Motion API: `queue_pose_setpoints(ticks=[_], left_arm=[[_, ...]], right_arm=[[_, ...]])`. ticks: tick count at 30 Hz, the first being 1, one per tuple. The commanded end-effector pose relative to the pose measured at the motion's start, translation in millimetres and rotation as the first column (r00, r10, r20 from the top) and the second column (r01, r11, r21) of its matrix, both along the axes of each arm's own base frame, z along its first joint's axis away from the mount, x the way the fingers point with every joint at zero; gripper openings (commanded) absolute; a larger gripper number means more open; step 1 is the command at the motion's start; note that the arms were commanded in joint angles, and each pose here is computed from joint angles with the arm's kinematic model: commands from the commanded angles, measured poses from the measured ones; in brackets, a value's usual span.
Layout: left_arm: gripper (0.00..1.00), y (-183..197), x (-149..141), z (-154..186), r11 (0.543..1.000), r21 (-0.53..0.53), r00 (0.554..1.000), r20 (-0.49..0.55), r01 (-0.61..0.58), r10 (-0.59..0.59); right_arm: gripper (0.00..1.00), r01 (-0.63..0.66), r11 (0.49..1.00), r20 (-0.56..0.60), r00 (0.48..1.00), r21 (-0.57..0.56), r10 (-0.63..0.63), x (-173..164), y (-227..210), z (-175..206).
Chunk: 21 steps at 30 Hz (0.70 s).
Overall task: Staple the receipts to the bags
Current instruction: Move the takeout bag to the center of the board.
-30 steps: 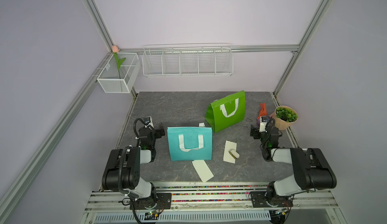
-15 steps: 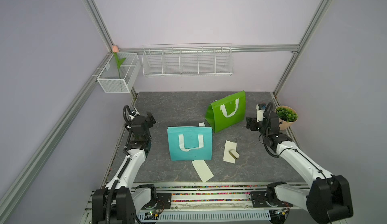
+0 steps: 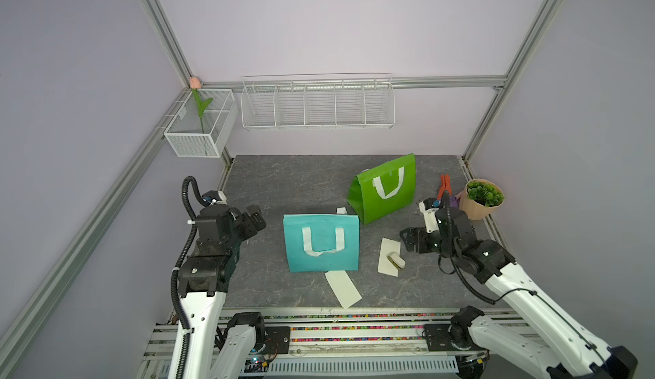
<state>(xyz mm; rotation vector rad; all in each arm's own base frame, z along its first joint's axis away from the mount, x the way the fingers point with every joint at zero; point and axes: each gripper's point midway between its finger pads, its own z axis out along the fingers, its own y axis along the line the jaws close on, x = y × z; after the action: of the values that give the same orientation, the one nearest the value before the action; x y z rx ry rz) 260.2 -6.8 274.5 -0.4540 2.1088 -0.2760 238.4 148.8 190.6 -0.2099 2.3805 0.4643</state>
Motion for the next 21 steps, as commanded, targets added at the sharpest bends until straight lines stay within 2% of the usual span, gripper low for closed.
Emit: queue_pose_setpoints(ticks=[1,4,9,15,21], left_arm=[[0.99,-35,-32,-42,0.979,-0.164,0.968,-0.198,0.119,-0.151],[0.99,-48,-46,-50,0.961,-0.212,0.949,-0.220,0.179,-0.225],[0.99,-58,-59,-69,0.941,-0.262,0.925,-0.257,0.213,-0.281],[0.99,-72,-55,-81,0.906,-0.366,0.911,-0.264,0.211,-0.318],[0.99,-76,-37,-88,0.893,-0.421,0.945,-0.196,0.160,-0.262]], right_arm=[[0.92,-0.109,0.993,-0.075,0.991,0.047,0.112,-23,29,-20],[0.95,-0.235,0.972,-0.076,0.969,0.011,0.236,-29,59,-38],[0.93,-0.383,0.922,-0.081,0.922,-0.054,0.379,-34,107,-74],[0.90,-0.425,0.904,-0.042,0.905,-0.045,0.423,-25,149,-98],[0.89,-0.383,0.917,-0.061,0.924,-0.109,0.378,6,182,-126]])
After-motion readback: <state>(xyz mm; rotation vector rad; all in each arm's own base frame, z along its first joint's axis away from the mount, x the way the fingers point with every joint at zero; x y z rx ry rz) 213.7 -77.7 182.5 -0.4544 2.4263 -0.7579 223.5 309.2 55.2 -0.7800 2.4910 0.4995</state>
